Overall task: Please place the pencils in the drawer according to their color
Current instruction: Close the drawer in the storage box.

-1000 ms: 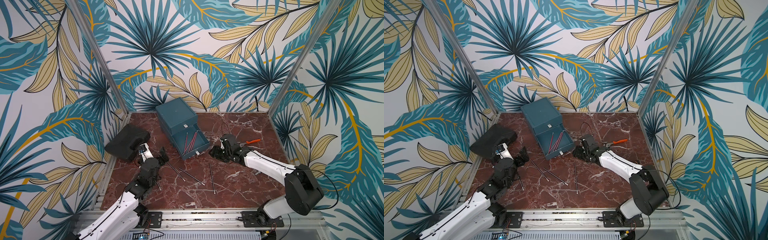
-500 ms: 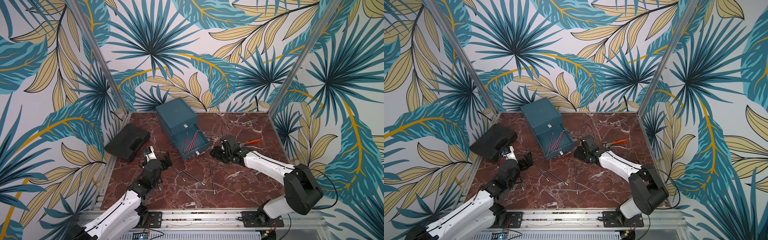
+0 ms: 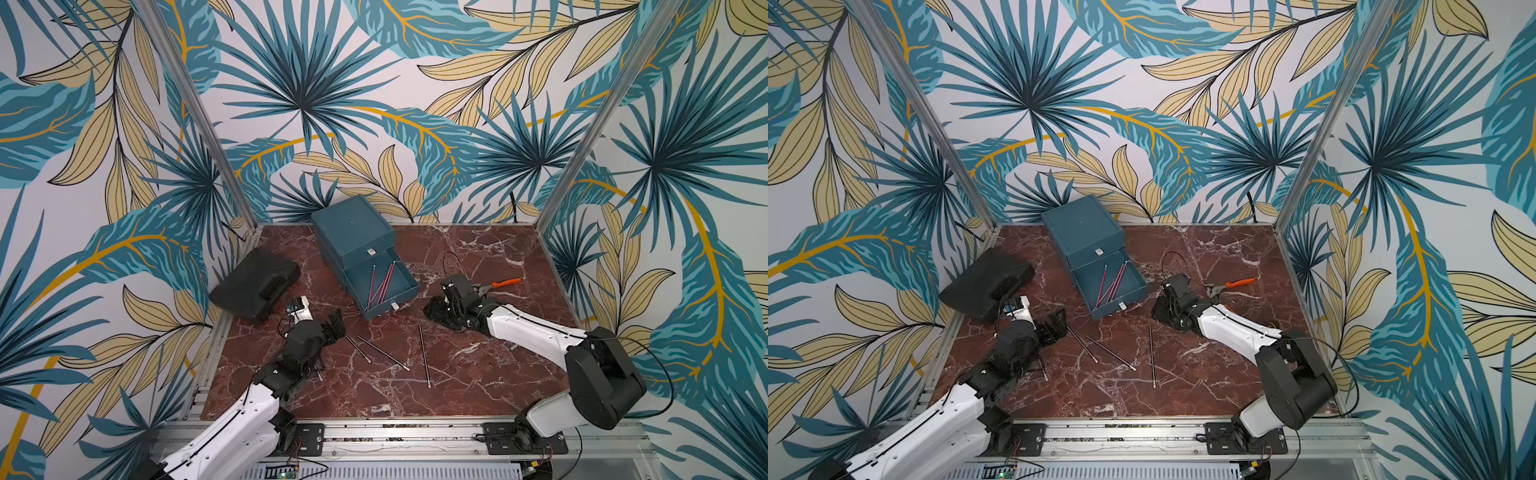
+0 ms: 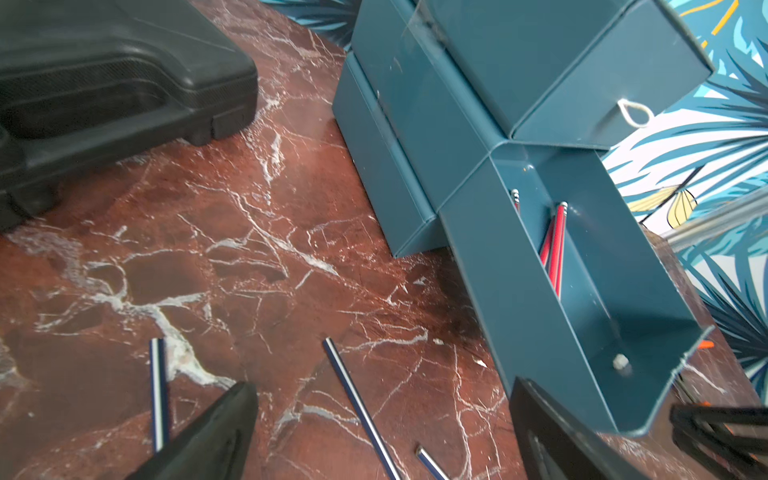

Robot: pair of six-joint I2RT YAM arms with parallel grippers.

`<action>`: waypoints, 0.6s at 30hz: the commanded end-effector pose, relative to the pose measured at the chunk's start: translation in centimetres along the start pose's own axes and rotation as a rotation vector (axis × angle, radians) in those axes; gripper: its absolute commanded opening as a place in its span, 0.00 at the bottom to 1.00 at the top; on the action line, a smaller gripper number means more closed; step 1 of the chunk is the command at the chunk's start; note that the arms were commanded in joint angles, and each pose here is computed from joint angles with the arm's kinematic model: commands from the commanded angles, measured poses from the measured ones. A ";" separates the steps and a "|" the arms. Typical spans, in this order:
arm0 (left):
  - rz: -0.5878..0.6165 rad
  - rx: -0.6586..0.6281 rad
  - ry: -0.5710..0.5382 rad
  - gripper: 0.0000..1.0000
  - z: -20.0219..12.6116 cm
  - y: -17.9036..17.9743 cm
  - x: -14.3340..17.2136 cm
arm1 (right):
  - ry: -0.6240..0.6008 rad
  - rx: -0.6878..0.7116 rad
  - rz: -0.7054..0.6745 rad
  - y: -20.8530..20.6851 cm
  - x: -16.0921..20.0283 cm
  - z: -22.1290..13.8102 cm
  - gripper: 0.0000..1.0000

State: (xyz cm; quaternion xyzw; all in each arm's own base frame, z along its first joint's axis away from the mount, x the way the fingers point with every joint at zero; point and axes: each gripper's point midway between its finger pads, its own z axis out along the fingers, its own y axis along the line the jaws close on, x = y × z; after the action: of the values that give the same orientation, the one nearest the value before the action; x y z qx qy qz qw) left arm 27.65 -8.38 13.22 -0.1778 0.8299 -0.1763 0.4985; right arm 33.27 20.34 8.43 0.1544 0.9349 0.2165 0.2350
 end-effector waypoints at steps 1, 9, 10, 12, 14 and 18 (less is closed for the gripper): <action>-0.003 0.041 0.048 1.00 0.0 -0.3 1.1 | -0.046 -0.032 -0.007 1.5 -1.3 0.3 0.54; -0.016 0.116 0.108 1.00 0.8 -1.8 2.5 | -0.083 -0.049 0.007 3.5 -3.4 0.6 0.53; -0.016 0.122 0.109 1.00 0.8 -1.9 2.5 | -0.084 -0.049 0.009 3.7 -3.6 0.7 0.53; -0.009 0.125 0.109 1.00 0.9 -2.1 2.5 | -0.085 -0.054 0.011 4.1 -3.8 0.9 0.53; 0.000 0.116 0.105 1.00 0.9 -2.0 2.3 | -0.087 -0.059 0.015 4.5 -4.1 1.1 0.53; 0.022 0.104 0.105 1.00 0.7 -2.0 2.0 | -0.091 -0.071 0.022 5.4 -4.6 1.5 0.53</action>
State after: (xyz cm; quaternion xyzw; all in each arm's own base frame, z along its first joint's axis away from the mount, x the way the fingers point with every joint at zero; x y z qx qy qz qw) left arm 27.36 -11.02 11.28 -0.1421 0.8513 -0.2222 0.4536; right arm 38.21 23.01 11.04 0.1614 0.9182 0.2385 0.2718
